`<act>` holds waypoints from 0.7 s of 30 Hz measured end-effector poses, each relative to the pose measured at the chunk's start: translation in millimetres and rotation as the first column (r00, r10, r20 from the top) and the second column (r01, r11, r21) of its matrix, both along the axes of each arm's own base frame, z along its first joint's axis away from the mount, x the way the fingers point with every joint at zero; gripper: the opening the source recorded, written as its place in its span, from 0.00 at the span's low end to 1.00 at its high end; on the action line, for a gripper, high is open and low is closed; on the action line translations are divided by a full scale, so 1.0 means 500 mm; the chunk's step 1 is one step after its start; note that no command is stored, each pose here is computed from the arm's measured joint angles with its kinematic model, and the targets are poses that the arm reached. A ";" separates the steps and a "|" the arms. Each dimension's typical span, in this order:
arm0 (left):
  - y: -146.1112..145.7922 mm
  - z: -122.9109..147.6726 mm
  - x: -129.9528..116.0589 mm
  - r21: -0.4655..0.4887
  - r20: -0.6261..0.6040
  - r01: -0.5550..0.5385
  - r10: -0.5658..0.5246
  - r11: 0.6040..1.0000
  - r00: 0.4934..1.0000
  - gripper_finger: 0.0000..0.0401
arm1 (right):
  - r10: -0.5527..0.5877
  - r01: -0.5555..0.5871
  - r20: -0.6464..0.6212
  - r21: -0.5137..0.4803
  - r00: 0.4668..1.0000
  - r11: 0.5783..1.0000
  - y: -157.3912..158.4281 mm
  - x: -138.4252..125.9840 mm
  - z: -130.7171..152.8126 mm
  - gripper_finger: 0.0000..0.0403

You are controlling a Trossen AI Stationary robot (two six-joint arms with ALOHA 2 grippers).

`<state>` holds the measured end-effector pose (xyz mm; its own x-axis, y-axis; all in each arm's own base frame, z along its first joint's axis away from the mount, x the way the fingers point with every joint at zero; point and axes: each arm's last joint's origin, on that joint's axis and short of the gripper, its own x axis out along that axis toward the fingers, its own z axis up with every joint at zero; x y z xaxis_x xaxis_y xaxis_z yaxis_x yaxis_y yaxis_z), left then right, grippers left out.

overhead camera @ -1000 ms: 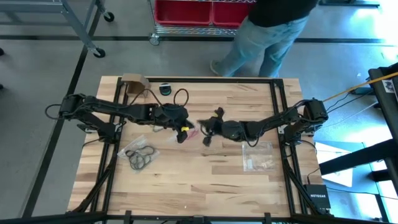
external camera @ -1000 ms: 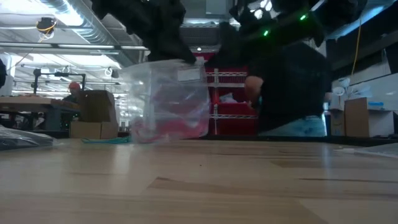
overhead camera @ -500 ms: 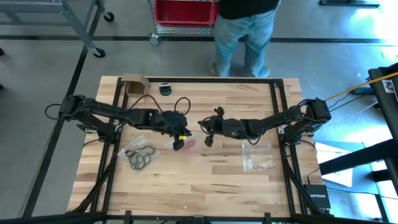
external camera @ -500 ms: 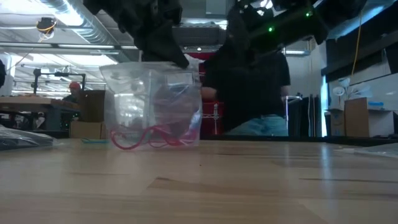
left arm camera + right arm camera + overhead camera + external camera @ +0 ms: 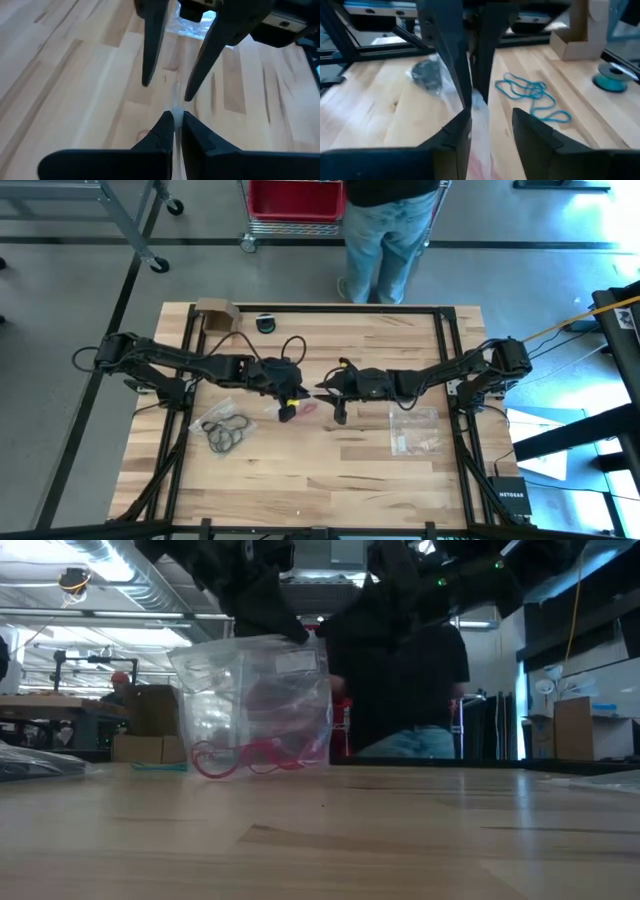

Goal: Sort rubber bands
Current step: Close the transparent zip bag

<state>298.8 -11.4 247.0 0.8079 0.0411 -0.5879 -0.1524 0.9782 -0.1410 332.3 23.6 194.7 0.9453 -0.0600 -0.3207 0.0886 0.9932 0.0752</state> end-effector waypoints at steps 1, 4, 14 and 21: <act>-0.001 0.001 0.001 0.003 0.005 0.005 -0.005 1.000 1.000 0.01 | 0.003 -0.003 0.011 -0.007 1.000 1.000 0.001 0.002 0.001 0.34; -0.006 0.002 0.001 0.014 0.013 0.021 -0.021 1.000 1.000 0.01 | 0.013 -0.012 0.033 -0.020 0.999 1.000 -0.003 0.008 -0.004 0.34; -0.005 0.000 0.000 0.009 0.001 0.016 -0.016 1.000 1.000 0.01 | 0.078 -0.077 0.030 -0.015 0.996 0.997 -0.007 0.013 -0.012 0.25; -0.006 0.000 0.000 0.023 -0.002 0.032 -0.032 0.999 1.000 0.01 | 0.152 -0.151 0.040 -0.037 0.988 0.988 -0.008 0.014 -0.010 0.02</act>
<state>298.6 -14.1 246.8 0.8083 0.0291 -0.5880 -0.1216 0.9855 -0.1183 339.3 19.8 189.7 0.9572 0.0745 -0.2797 -0.0655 0.9970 0.0414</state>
